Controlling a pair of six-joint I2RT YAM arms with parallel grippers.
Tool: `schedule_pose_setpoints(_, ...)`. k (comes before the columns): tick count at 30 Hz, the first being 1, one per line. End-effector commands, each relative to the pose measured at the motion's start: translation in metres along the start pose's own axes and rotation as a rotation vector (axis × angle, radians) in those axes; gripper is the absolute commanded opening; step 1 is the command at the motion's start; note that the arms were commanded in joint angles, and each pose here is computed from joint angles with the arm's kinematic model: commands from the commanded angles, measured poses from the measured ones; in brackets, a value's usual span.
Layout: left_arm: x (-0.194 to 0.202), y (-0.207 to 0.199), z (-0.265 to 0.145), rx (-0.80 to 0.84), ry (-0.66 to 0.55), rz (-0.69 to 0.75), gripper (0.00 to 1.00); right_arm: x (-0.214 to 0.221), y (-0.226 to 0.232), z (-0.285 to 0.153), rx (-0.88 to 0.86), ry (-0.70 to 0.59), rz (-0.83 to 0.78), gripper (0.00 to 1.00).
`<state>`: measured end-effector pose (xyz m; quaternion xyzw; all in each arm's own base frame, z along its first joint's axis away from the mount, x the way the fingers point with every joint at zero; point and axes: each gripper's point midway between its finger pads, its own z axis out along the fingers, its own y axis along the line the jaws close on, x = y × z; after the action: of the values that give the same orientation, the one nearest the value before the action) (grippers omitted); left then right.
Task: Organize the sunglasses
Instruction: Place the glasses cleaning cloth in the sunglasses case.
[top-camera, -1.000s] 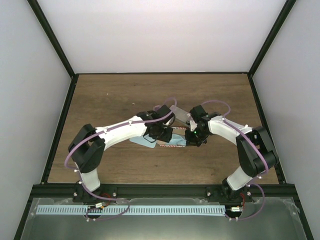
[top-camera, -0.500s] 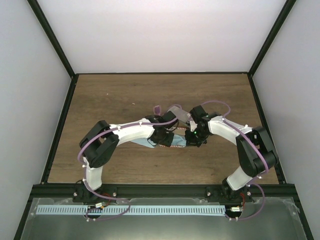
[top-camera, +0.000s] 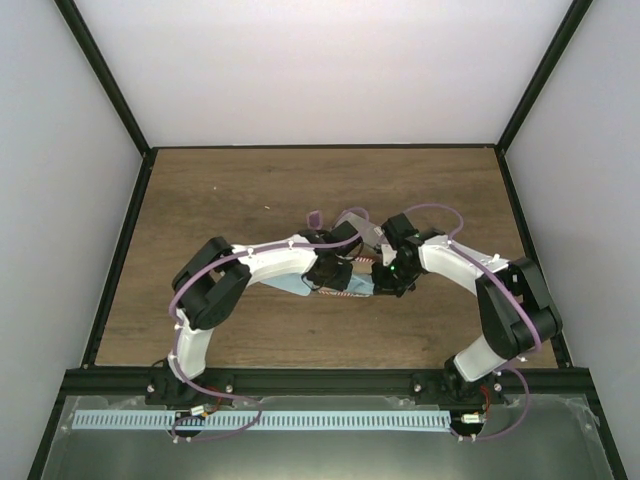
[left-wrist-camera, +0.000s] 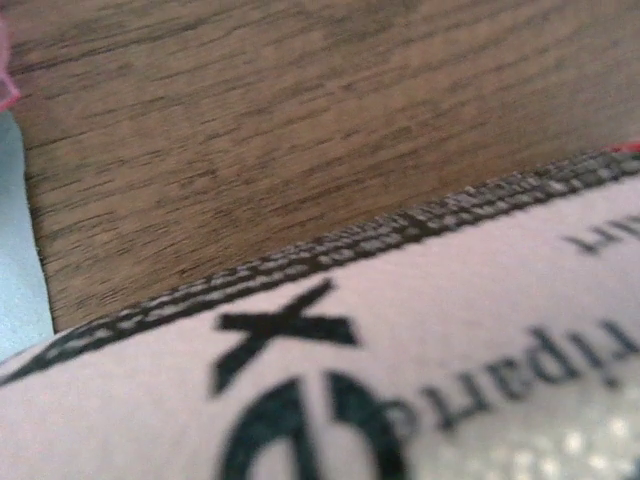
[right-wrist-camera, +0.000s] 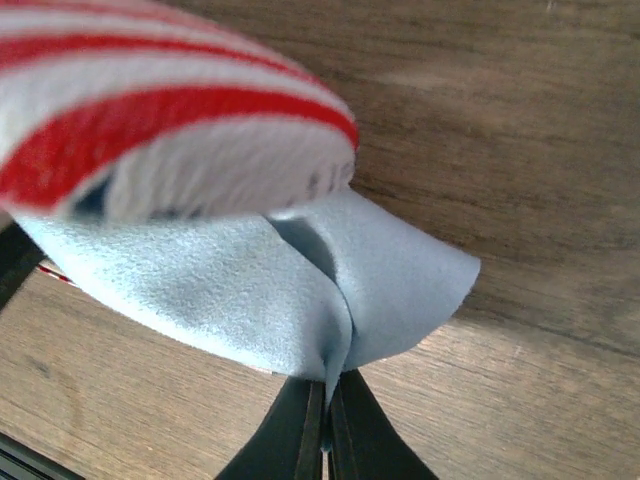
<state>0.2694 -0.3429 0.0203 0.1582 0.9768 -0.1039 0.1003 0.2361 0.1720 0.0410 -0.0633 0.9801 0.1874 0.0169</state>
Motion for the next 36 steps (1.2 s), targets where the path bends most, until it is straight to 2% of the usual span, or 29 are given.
schedule_pose_setpoints(1,-0.003,-0.006,0.008,-0.002,-0.002,-0.001,0.26,0.004,0.000,-0.004,-0.010,-0.008,0.013,0.01)
schedule_pose_setpoints(4,-0.001,-0.006,0.012,-0.011,0.006,0.001,0.08,0.005,0.000,-0.004,-0.014,-0.008,0.014,0.01)
schedule_pose_setpoints(5,0.001,-0.006,0.014,-0.011,0.012,0.001,0.05,0.005,0.000,-0.003,-0.013,-0.006,0.014,0.01)
schedule_pose_setpoints(11,0.005,-0.005,0.012,-0.026,0.012,-0.005,0.04,0.005,-0.001,-0.003,-0.009,-0.006,0.013,0.01)
schedule_pose_setpoints(23,-0.005,0.008,-0.032,-0.076,-0.092,-0.013,0.04,0.003,0.001,-0.003,-0.016,-0.013,0.014,0.01)
schedule_pose_setpoints(36,0.007,0.021,-0.040,-0.104,-0.093,-0.031,0.04,-0.006,0.015,-0.008,-0.009,-0.027,-0.019,0.01)
